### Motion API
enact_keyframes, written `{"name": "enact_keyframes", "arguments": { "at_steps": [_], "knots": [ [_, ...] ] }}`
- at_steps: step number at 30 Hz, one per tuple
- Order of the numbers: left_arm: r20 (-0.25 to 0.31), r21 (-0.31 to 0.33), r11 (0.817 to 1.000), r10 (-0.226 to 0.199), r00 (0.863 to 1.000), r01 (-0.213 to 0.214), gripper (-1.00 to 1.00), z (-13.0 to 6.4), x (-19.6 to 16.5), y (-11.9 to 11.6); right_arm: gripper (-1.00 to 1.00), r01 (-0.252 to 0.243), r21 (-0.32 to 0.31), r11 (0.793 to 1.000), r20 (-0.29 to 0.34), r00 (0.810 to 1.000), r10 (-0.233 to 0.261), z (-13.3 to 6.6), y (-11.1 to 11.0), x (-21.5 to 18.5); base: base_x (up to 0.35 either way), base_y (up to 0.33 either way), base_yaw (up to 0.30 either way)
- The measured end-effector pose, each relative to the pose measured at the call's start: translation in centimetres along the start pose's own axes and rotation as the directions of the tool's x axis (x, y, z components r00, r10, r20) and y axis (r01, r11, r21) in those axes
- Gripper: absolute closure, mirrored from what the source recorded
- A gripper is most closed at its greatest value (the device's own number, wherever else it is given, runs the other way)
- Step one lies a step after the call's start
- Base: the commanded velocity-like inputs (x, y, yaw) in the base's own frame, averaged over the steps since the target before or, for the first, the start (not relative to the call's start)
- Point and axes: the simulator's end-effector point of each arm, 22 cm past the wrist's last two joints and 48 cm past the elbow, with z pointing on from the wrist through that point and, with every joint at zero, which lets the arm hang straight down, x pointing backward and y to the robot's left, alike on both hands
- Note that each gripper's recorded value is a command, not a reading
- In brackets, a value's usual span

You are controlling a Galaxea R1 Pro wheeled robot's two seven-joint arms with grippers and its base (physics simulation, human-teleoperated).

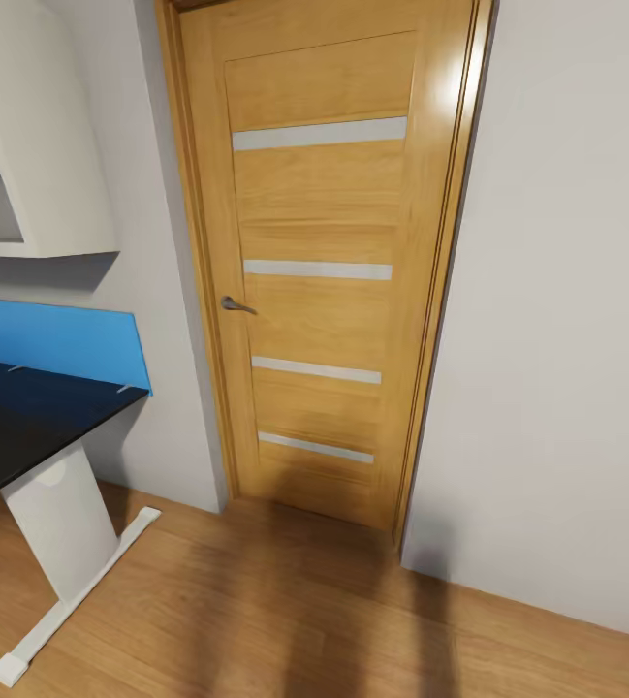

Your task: In the bedroom, organize the workspace by keeping the computer under the desk, ensuring the monitor is on the desk, placing the keyboard on the desk next to the monitor, placing the mouse on the desk next to the keyboard, moving the folder from the swivel chair onto the desk next to the mouse, stacking the notebook on top of the folder with the pen on top of the notebook, and positioning the swivel chair next to the desk.

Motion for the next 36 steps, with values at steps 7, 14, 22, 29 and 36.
{"name": "enact_keyframes", "arguments": {
  "at_steps": [7, 14, 22, 29, 36],
  "knots": [
    [0.026, 0.032, 0.999, 0.000, 1.000, -0.001, -1.00, -0.1, -1.0, -2.6, -1.00, 0.003, -0.021, 1.000, 0.012, 1.000, -0.003, 0.0, 1.7, -0.9, 0.000, 0.000, 0.000],
    [0.036, 0.044, 0.999, 0.002, 0.999, -0.003, -1.00, -0.1, -1.5, -3.5, -1.00, 0.003, -0.011, 1.000, 0.012, 1.000, -0.003, 0.0, 0.9, -0.9, 0.000, 0.000, 0.000],
    [0.038, 0.045, 0.999, 0.003, 0.999, -0.005, -1.00, -0.1, -1.5, -3.5, -1.00, 0.003, -0.009, 1.000, 0.012, 1.000, -0.003, 0.0, 0.7, -0.9, 0.000, 0.000, 0.000],
    [0.038, 0.046, 0.999, 0.004, 0.999, -0.005, -1.00, -0.1, -1.5, -3.5, -1.00, 0.003, -0.009, 1.000, 0.012, 1.000, -0.003, 0.0, 0.7, -0.9, 0.000, 0.000, 0.000],
    [0.041, 0.046, 0.999, 0.005, 0.999, -0.006, -1.00, -0.9, -1.6, -3.5, -1.00, 0.003, -0.009, 1.000, 0.012, 1.000, -0.003, -0.8, 0.7, -0.8, 0.000, 0.000, 0.000]
  ]
}}
